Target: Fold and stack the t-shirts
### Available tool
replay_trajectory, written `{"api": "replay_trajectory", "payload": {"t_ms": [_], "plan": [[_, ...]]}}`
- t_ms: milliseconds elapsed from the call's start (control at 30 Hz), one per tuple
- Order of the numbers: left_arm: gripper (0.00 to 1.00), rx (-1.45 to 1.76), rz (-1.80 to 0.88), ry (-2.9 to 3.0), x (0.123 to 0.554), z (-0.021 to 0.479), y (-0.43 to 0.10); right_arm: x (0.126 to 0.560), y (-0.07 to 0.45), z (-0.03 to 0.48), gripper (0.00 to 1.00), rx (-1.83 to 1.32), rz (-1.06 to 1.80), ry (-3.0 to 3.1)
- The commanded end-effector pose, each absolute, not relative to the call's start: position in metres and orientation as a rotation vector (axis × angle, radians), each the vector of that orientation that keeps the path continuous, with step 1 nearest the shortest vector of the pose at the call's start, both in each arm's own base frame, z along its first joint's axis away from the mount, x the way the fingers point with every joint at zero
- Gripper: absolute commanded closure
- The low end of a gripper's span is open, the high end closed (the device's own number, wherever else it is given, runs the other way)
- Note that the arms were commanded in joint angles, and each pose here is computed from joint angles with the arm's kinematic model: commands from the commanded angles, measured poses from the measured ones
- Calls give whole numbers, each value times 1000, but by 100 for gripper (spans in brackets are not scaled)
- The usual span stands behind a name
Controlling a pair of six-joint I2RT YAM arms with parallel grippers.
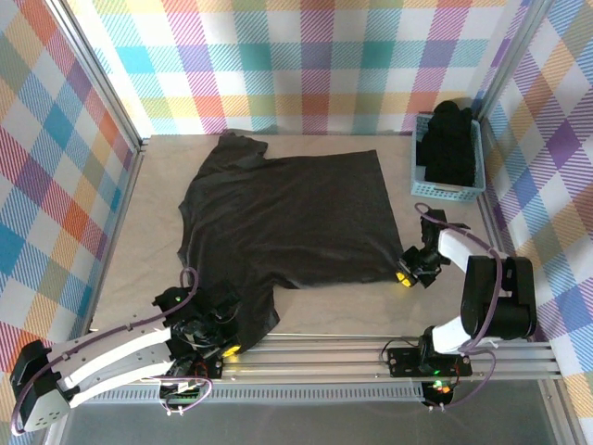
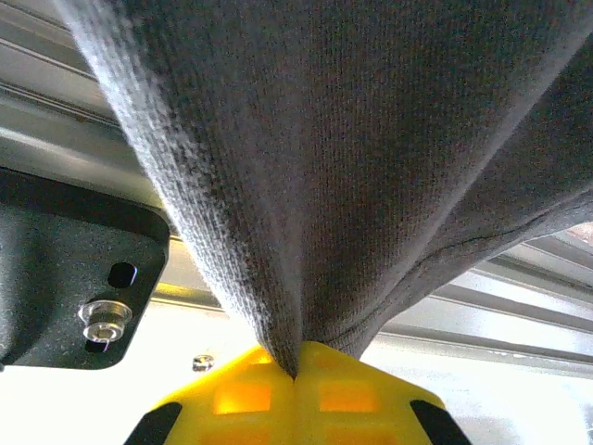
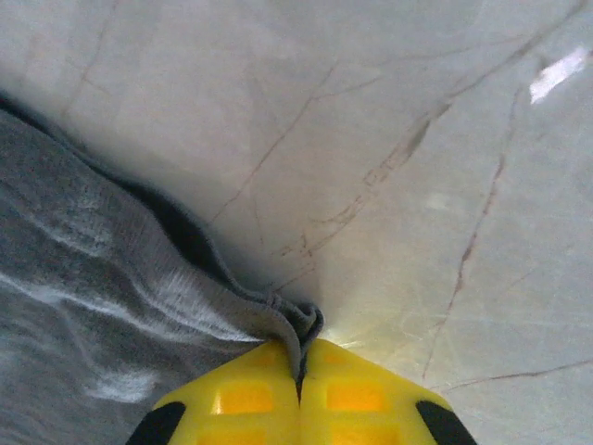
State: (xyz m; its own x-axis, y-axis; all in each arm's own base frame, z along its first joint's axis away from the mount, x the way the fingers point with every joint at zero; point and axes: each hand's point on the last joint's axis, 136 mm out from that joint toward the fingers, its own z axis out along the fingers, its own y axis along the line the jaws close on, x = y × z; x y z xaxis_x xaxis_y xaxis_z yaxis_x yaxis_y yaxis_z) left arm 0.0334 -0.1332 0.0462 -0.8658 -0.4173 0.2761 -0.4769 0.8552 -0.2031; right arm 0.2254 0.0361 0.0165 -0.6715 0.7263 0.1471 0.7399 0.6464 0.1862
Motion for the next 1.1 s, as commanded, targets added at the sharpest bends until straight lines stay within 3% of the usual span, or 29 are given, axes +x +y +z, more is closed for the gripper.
{"api": "replay_trajectory", "payload": {"t_ms": [0, 333, 533, 800, 1067], "plan": [[100, 616, 385, -2854, 37, 62, -133, 231, 30, 35, 100, -1234, -331, -2877], [100, 773, 604, -3227, 121, 158, -140, 224, 31, 67, 100, -1227, -326, -2873], [100, 942, 653, -3227, 170, 169, -145, 244, 35, 79, 100, -1254, -359, -2847], [100, 1111, 791, -3239, 270, 192, -139, 283, 46, 83, 100, -1266, -428, -2777], [100, 1206, 810, -3287, 345, 208, -112, 313, 53, 89, 100, -1354, -462, -2701]]}}
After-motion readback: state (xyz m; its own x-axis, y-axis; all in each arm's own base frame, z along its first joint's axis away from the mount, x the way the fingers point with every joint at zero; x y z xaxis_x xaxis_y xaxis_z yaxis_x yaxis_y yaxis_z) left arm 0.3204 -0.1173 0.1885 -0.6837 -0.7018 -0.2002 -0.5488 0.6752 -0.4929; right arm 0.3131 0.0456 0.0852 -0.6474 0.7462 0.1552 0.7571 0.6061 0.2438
